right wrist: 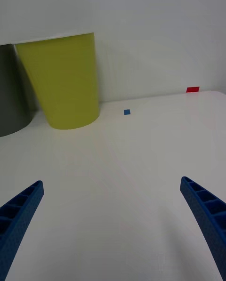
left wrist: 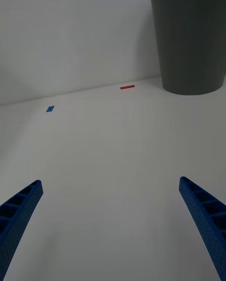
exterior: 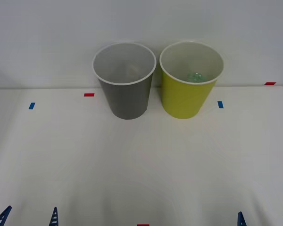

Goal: Put cans in the gray bin and PET bottles in the light green bin.

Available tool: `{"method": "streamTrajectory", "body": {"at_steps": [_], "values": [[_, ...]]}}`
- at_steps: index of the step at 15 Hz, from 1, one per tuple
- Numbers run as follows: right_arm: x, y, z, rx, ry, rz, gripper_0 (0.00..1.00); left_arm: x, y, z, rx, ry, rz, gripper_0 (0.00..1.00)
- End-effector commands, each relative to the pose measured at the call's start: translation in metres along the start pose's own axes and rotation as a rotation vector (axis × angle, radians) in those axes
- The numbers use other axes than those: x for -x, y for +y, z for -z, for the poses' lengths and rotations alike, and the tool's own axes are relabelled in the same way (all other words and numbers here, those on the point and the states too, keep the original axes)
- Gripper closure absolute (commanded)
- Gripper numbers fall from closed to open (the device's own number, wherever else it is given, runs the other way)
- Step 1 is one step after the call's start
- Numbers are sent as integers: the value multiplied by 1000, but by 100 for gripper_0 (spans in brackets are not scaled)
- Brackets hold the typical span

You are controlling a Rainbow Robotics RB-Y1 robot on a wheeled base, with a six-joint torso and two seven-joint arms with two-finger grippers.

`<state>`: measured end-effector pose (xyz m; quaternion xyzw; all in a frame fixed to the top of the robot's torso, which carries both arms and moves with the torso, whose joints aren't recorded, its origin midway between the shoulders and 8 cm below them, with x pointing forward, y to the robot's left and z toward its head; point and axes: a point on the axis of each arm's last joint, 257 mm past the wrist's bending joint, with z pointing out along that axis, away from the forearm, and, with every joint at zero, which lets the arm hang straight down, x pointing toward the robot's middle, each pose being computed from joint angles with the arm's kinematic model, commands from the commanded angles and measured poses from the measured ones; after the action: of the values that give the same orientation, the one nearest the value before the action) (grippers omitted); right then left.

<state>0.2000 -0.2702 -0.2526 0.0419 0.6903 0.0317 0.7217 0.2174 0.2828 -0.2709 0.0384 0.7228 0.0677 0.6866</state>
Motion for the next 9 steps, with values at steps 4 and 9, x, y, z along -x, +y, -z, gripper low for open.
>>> {"method": "streamTrajectory", "body": {"at_steps": [4, 9], "values": [[0, 0, 0, 0, 0, 0, 0, 0, 0, 0, 0, 0, 0, 0], [0, 0, 0, 0, 0, 0, 0, 0, 0, 0, 0, 0, 0, 0]]}}
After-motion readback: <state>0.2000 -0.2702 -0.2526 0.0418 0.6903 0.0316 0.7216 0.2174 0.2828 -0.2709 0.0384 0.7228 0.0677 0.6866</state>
